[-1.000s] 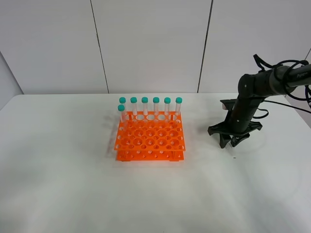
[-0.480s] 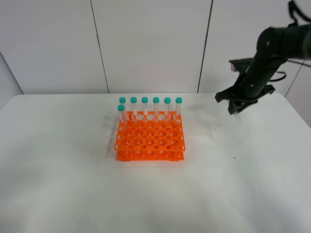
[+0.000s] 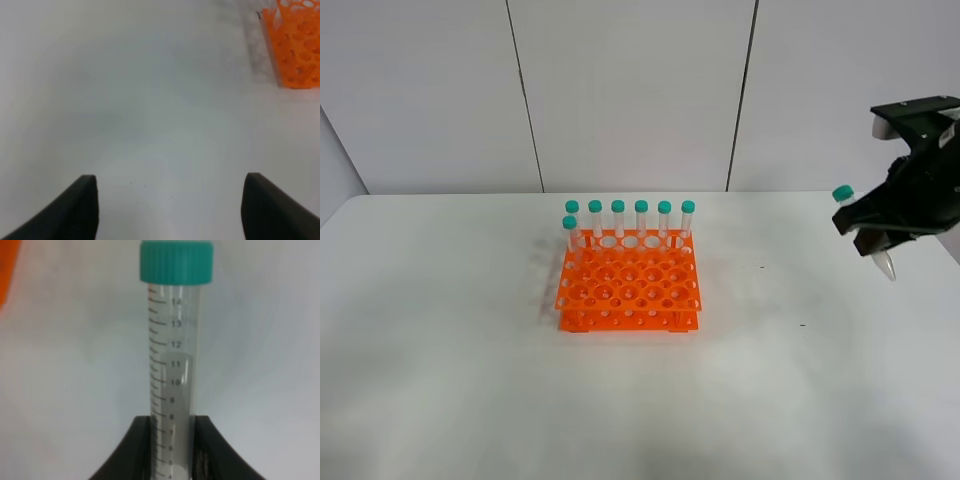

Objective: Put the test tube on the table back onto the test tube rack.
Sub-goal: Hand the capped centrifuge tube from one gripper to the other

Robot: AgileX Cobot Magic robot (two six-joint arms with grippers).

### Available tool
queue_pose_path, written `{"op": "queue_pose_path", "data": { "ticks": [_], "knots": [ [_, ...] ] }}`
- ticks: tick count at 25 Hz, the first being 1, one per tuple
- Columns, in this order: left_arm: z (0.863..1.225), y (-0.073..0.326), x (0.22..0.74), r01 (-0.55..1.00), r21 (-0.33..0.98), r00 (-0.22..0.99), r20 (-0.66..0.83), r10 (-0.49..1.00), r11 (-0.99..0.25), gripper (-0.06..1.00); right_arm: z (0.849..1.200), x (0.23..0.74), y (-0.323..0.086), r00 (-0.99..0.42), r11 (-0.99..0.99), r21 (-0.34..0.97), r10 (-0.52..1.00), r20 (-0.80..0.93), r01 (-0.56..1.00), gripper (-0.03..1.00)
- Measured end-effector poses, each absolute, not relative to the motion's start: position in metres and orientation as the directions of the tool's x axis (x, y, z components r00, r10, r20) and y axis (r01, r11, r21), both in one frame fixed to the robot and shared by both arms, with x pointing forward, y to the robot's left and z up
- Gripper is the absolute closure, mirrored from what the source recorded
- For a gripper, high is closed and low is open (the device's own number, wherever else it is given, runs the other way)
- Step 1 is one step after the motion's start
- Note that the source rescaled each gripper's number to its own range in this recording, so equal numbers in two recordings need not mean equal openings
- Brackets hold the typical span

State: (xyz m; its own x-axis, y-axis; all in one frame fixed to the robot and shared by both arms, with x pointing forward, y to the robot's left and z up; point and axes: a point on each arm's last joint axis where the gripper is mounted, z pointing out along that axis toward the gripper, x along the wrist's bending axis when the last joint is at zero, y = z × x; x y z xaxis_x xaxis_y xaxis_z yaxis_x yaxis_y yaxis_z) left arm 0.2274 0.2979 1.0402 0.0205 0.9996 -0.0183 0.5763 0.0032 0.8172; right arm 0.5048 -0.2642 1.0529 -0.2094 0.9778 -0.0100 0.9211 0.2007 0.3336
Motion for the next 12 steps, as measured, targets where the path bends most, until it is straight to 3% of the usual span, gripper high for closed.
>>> {"op": "queue_pose_path", "data": {
  "ticks": [5,12],
  "knots": [
    [1.040,0.298,0.227,0.576,0.817,0.020,-0.018,1.000,0.003,-0.02,1.043,0.501,-0.257,-0.244,0.210,0.391,0.969,0.038,0.896,0.95],
    [1.040,0.298,0.227,0.576,0.817,0.020,-0.018,1.000,0.003,-0.02,1.054,0.495,-0.189,-0.563,0.466,0.542,0.827,0.015,0.699,0.95]
  ]
}}
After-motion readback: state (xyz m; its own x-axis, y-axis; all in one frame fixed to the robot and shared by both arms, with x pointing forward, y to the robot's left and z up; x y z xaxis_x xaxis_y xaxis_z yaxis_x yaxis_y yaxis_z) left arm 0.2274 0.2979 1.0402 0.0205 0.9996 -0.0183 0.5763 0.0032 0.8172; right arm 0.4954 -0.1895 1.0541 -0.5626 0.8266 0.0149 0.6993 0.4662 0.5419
